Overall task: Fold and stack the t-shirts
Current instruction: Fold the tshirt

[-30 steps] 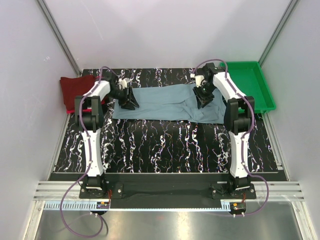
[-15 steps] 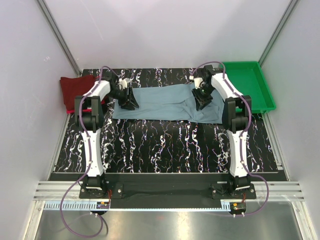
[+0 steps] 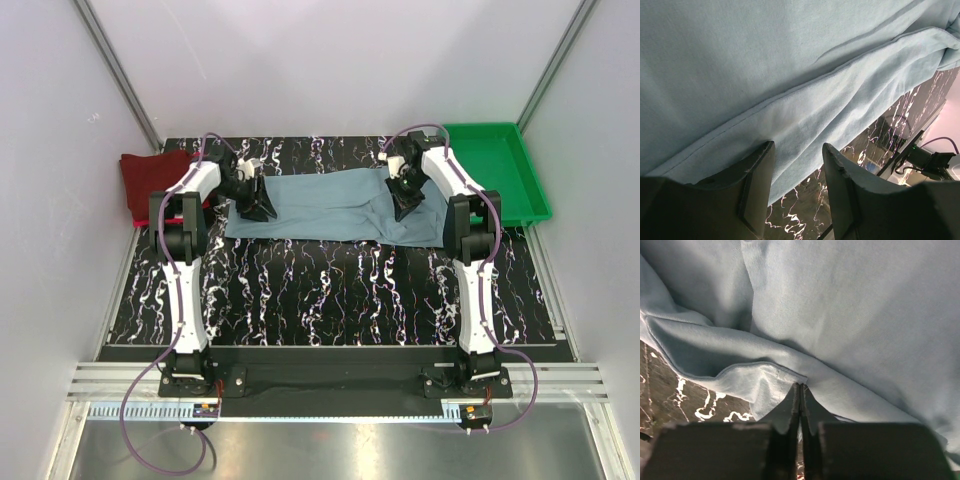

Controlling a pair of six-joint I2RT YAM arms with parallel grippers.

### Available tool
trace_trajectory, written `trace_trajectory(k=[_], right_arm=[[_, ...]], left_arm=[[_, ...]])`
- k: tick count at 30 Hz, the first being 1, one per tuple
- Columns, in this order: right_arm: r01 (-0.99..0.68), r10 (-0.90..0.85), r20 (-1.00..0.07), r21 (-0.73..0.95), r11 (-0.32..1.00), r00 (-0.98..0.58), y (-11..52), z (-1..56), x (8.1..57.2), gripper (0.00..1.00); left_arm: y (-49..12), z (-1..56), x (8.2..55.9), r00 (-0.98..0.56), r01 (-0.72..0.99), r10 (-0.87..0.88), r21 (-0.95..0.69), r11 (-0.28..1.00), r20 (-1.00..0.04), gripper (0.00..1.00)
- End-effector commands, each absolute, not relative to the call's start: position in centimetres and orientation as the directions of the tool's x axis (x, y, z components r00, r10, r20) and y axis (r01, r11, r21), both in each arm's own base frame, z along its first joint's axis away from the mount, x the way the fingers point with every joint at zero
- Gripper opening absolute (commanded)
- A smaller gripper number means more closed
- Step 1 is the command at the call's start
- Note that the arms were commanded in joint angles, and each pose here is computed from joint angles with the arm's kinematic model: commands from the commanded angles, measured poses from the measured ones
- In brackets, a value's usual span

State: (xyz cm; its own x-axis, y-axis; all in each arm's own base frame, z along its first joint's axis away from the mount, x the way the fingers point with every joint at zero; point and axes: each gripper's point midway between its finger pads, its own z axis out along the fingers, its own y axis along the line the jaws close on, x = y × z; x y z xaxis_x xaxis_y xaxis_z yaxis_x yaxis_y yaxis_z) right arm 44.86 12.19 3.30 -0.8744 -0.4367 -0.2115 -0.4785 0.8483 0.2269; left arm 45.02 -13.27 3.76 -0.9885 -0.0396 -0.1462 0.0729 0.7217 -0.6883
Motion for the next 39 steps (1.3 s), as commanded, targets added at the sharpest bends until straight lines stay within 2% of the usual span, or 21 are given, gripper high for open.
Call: trace_trajectory(k=[1, 5, 14, 25, 39], right_arm=[[-0.487, -0.429, -0.255, 0.243, 0.839, -0.867, 12.8, 4.7, 45.7, 0.00], [-0.493, -0.430, -0.275, 0.225, 0.841, -0.860, 12.7, 5.3, 46.1, 0.00], [-0.509, -0.434, -0.393, 0.107, 0.854, -0.811, 11.9, 8.9, 49.4, 0.00], [-0.503, -0.444, -0.463, 0.005, 0.864, -0.767, 11.1, 8.7, 53.9, 0.00], [-0.523, -0.480, -0.564, -0.098, 0.847, -0.672, 14.2, 8.8, 58.2, 0.00]], left_arm=[[-12.9, 6.5, 45.4, -0.975, 0.127, -0.032, -0.674, 0.728, -0.218, 0.49], [-13.0, 6.7, 45.5, -0.974, 0.131, -0.033, -0.674, 0.727, -0.225, 0.49], [-13.0, 6.6, 45.7, -0.974, 0.126, -0.037, -0.677, 0.726, -0.222, 0.49], [-13.0, 6.5, 45.4, -0.976, 0.125, -0.034, -0.675, 0.728, -0.217, 0.49], [-13.0, 6.2, 45.1, -0.977, 0.125, -0.024, -0.662, 0.739, -0.212, 0.49]])
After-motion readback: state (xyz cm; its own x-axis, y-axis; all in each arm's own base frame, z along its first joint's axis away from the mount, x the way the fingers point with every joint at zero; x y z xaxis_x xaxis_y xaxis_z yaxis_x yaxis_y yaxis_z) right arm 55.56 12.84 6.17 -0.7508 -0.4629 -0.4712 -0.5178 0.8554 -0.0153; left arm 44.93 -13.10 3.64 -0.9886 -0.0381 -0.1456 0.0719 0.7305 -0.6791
